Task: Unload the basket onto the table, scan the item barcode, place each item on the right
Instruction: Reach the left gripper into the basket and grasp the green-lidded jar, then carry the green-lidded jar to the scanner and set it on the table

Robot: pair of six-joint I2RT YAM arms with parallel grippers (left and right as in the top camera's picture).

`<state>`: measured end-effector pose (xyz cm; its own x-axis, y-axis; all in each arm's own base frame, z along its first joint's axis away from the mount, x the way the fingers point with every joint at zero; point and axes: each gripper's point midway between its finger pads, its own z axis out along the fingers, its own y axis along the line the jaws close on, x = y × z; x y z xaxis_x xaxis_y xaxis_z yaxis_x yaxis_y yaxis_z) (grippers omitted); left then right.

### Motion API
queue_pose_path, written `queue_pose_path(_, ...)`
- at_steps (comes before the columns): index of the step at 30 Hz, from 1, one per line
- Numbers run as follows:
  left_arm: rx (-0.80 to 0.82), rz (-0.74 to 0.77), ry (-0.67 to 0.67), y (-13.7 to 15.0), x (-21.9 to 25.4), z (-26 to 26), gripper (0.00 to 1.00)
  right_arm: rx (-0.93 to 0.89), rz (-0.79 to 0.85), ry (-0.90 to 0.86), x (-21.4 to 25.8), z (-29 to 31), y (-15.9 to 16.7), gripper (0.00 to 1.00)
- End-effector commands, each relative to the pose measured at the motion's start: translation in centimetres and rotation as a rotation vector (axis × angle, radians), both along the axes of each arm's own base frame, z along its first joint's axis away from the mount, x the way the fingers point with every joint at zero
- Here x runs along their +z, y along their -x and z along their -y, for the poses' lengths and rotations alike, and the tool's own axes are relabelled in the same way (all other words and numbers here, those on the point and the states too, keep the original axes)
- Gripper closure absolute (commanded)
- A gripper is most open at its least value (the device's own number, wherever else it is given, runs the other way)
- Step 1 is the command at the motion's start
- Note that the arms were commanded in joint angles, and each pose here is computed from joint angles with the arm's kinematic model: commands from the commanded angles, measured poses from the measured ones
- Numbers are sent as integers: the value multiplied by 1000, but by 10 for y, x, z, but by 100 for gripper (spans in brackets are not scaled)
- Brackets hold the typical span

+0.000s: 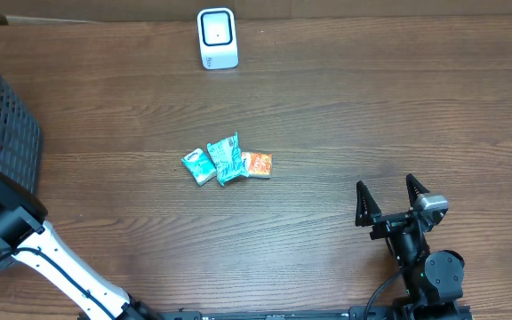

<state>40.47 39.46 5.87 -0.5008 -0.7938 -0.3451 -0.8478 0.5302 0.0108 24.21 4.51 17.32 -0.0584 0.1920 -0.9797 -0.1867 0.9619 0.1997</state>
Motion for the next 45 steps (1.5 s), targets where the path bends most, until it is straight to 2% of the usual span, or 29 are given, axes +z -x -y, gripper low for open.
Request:
queue_pose_path(1,-14,2,-25,0,6,-5,4,-8,1,5,-3,1,0,0)
queue_pose_path(7,-12,10,-26,-1,11,-5,27,-7,0,5,-3,1,0,0)
queue_pose_path(10,-12,16,-30,-1,16,-5,34,-8,0,4,-3,1,0,0)
queue_pose_path(14,-12,33,-45,-1,34,-5,37,-7,1,5,-3,1,0,0)
queue_pose_path(19,-12,105,-113,-2,87,-6,39,-8,1,5,-3,1,0,0)
queue_pose_path(23,-11,197,-198,4,156,0,39,-8,1,5,-3,1,0,0)
queue_pose_path(25,-21,274,-245,11,207,12,39,-8,1,5,-3,1,0,0)
queue_pose_path(26,-42,337,-255,15,237,25,39,-8,1,5,-3,1,0,0)
queue_pose_path(29,-116,456,-214,21,282,63,44,-8,1,5,-3,1,0,0)
queue_pose_path(30,-163,515,-177,26,306,92,45,-7,1,5,-3,1,0,0)
queue_pose_path(35,-276,567,-160,31,342,156,44,-8,1,5,-3,1,0,0)
queue_pose_path(39,-404,542,-119,24,343,209,44,-7,1,5,-3,1,0,0)
queue_pose_path(45,-633,306,37,17,288,302,43,-8,1,5,-3,1,0,0)
